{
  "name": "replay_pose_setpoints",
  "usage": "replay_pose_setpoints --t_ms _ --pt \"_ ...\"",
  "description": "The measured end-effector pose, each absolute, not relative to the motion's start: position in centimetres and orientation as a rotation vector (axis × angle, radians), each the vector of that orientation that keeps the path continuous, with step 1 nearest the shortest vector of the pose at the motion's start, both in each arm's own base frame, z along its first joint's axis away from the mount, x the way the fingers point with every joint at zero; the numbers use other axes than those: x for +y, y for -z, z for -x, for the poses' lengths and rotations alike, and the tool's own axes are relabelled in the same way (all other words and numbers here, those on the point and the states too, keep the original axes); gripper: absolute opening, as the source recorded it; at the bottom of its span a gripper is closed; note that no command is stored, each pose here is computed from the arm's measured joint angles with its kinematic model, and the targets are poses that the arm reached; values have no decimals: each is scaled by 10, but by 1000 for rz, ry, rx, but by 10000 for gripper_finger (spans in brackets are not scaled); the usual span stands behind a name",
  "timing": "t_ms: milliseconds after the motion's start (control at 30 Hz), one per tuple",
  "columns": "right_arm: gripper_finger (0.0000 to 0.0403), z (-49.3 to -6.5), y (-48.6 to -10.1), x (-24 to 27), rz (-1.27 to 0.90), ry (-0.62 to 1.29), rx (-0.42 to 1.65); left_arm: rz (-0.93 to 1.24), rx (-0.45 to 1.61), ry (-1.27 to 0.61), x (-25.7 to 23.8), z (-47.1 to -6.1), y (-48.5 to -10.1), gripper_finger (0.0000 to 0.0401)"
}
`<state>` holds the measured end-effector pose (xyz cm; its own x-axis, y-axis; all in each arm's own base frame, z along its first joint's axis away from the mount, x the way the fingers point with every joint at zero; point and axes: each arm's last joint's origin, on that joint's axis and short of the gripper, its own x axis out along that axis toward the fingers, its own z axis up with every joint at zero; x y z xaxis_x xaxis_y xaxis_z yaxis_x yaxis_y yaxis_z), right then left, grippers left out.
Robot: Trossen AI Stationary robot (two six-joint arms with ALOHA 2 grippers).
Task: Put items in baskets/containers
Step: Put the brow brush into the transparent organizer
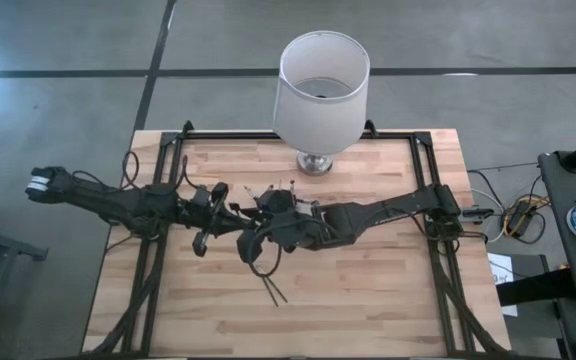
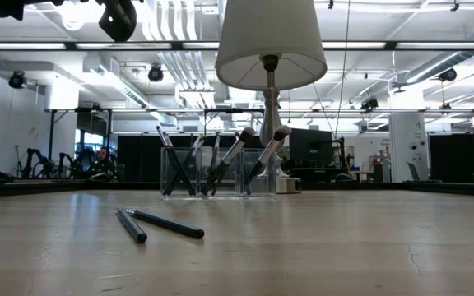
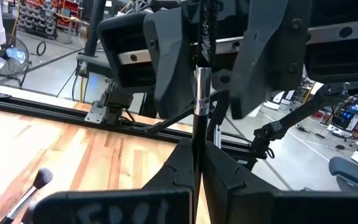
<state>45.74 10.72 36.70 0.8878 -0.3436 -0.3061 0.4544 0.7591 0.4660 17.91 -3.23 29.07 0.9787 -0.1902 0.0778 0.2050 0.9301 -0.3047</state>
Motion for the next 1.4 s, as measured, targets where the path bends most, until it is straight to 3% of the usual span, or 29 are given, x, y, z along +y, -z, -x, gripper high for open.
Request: replay_pose_setpoints --t_ms 200,533,967,1400 --pt "115 -457 -367 107 -557 445 207 317 -47 202 -32 -179 -291 9" --pt "18 -457 -366 106 -540 445 215 328 -45 199 -32 -179 -290 31" --pt "13 -456 -365 105 -531 467 223 394 -45 140 -31 -180 -289 41" --pt "11 -452 -359 102 -443 585 249 387 56 114 -35 -172 -282 167"
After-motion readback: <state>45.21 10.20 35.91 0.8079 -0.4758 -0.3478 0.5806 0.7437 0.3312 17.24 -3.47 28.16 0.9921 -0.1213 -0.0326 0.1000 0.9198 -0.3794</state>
